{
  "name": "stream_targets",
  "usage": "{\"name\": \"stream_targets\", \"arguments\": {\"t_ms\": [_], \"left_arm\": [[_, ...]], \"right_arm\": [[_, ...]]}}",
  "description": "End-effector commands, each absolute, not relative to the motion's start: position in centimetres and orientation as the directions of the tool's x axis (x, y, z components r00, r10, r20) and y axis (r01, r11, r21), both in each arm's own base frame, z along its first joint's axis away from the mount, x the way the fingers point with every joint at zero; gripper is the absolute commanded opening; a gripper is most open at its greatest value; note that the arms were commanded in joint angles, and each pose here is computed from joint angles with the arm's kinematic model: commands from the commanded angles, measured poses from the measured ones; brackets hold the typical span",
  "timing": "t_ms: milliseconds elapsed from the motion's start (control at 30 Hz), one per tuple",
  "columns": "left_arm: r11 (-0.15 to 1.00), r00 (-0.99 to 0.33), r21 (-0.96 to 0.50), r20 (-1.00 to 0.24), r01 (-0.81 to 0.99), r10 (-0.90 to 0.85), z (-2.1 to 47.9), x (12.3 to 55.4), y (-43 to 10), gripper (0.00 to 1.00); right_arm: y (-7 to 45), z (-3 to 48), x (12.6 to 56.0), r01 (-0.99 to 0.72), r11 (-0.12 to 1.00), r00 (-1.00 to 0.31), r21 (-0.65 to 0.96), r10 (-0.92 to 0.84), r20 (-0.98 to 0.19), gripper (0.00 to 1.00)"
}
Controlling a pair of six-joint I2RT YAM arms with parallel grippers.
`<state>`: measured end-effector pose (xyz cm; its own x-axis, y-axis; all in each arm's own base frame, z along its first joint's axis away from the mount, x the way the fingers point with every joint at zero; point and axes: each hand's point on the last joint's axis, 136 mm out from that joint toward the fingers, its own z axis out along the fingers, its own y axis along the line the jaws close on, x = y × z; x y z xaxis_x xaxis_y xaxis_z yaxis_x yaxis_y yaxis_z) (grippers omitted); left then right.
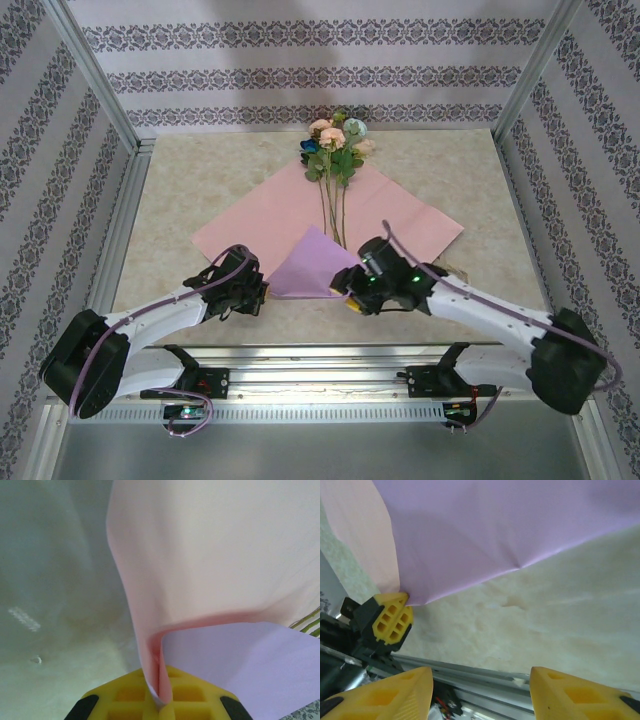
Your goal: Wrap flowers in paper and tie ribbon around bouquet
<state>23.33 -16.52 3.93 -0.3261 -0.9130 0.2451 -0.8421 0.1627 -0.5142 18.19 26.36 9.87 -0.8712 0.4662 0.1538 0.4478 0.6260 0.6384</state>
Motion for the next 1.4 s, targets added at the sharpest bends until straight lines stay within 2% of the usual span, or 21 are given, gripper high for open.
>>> {"name": "stream_targets", "arguments": {"t_ms": [0, 233, 433, 567, 767, 900, 1000, 1067, 1100, 1200, 1233, 1367], "left_arm": [[0.102, -0.278, -0.487, 0.303, -0.867, -0.912, 3.5, 22.7, -17.1, 0.0], [0.089, -0.277, -0.493, 0.324, -0.865, -0.905, 3.6, 22.7, -17.4, 0.0], [0.086, -0.285, -0.5, 0.338, -0.862, -0.897, 3.9, 22.8, -17.7, 0.0], [0.08, -0.283, -0.499, 0.345, -0.863, -0.895, 4.0, 22.5, -17.6, 0.0], [0.066, -0.274, -0.499, 0.356, -0.864, -0.893, 4.2, 22.2, -17.4, 0.0], [0.06, -0.268, -0.503, 0.353, -0.862, -0.896, 4.4, 22.2, -16.9, 0.0], [0.064, -0.265, -0.501, 0.341, -0.863, -0.902, 4.6, 22.3, -16.3, 0.0], [0.065, -0.261, -0.495, 0.337, -0.866, -0.905, 4.4, 22.3, -15.9, 0.0], [0.063, -0.259, -0.494, 0.338, -0.867, -0.905, 4.4, 22.4, -15.8, 0.0], [0.061, -0.254, -0.488, 0.34, -0.871, -0.905, 4.3, 22.4, -15.7, 0.0], [0.059, -0.252, -0.487, 0.341, -0.872, -0.906, 4.2, 22.4, -15.6, 0.0], [0.052, -0.243, -0.483, 0.342, -0.874, -0.907, 4.3, 22.5, -15.3, 0.0]], "right_arm": [[30.5, 11.6, 21.3, 0.559, 0.37, -0.75, 0.742, 0.606, 0.264, 0.54], [33.8, 7.8, 21.3, 0.644, 0.207, -0.627, 0.736, 0.695, 0.353, 0.52], [34.3, 5.2, 21.2, 0.647, 0.148, -0.57, 0.748, 0.746, 0.344, 0.52], [34.4, 4.1, 21.9, 0.629, 0.125, -0.547, 0.768, 0.772, 0.322, 0.47], [35.2, 3.4, 23.2, 0.579, 0.074, -0.528, 0.812, 0.793, 0.304, 0.36], [34.9, 2.7, 23.2, 0.571, 0.08, -0.521, 0.817, 0.805, 0.285, 0.21], [33.9, 2.4, 23.1, 0.561, 0.115, -0.515, 0.82, 0.824, 0.236, 0.05], [33.5, 2.5, 23.1, 0.556, 0.127, -0.515, 0.821, 0.829, 0.22, 0.02], [33.1, 2.2, 23.0, 0.558, 0.151, -0.517, 0.816, 0.833, 0.199, 0.04], [32.4, 1.7, 22.9, 0.564, 0.18, -0.519, 0.806, 0.837, 0.176, 0.26], [32.2, 1.4, 22.8, 0.565, 0.191, -0.522, 0.802, 0.836, 0.169, 0.3], [31.0, 0.1, 22.5, 0.584, 0.213, -0.515, 0.783, 0.843, 0.154, 0.33]]}}
